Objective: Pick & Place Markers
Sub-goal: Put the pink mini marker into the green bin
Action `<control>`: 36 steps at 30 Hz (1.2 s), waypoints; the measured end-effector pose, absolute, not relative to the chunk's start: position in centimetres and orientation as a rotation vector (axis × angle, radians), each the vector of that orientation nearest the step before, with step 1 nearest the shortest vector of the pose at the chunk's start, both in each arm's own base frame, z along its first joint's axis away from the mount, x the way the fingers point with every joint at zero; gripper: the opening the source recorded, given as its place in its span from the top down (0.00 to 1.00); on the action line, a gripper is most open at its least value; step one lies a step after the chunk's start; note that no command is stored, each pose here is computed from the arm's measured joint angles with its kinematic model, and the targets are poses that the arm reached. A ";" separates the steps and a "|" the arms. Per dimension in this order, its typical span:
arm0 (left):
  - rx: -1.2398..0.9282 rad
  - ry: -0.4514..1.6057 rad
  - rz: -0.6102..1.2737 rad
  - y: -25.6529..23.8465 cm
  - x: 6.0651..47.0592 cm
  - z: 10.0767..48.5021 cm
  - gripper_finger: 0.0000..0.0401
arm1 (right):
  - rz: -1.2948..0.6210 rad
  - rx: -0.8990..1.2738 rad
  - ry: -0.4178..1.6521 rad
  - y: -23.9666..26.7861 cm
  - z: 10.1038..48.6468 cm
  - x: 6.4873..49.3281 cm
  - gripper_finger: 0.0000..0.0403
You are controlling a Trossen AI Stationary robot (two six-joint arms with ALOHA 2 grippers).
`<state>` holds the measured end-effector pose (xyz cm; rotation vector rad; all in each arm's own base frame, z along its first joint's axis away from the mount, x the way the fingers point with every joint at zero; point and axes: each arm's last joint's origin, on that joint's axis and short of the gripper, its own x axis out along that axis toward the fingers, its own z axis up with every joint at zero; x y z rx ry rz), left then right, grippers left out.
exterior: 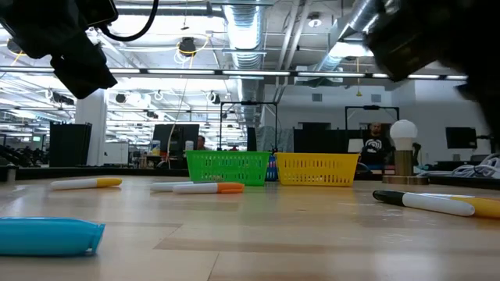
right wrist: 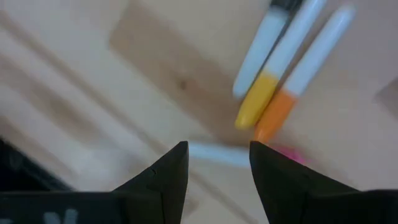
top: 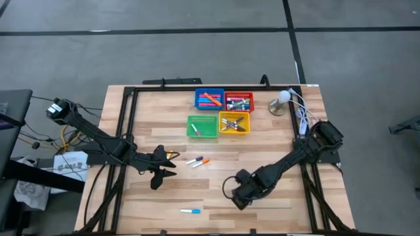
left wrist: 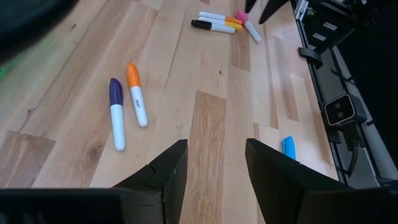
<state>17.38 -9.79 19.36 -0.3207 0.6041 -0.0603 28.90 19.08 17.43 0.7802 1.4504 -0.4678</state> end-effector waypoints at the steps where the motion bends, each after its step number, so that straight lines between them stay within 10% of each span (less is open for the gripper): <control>1: -0.321 0.604 -0.060 -9.8 17.4 19.4 0.60 | -0.450 0.773 1.464 19.5 17.4 28.7 0.60; 20: -0.297 0.592 -0.043 -9.7 17.4 19.4 0.60 | 0.105 0.048 1.511 22.8 17.3 25.2 0.70; 36: -0.297 0.592 -0.043 -9.7 17.4 19.4 0.60 | 0.147 -0.028 1.500 21.7 16.1 25.5 0.73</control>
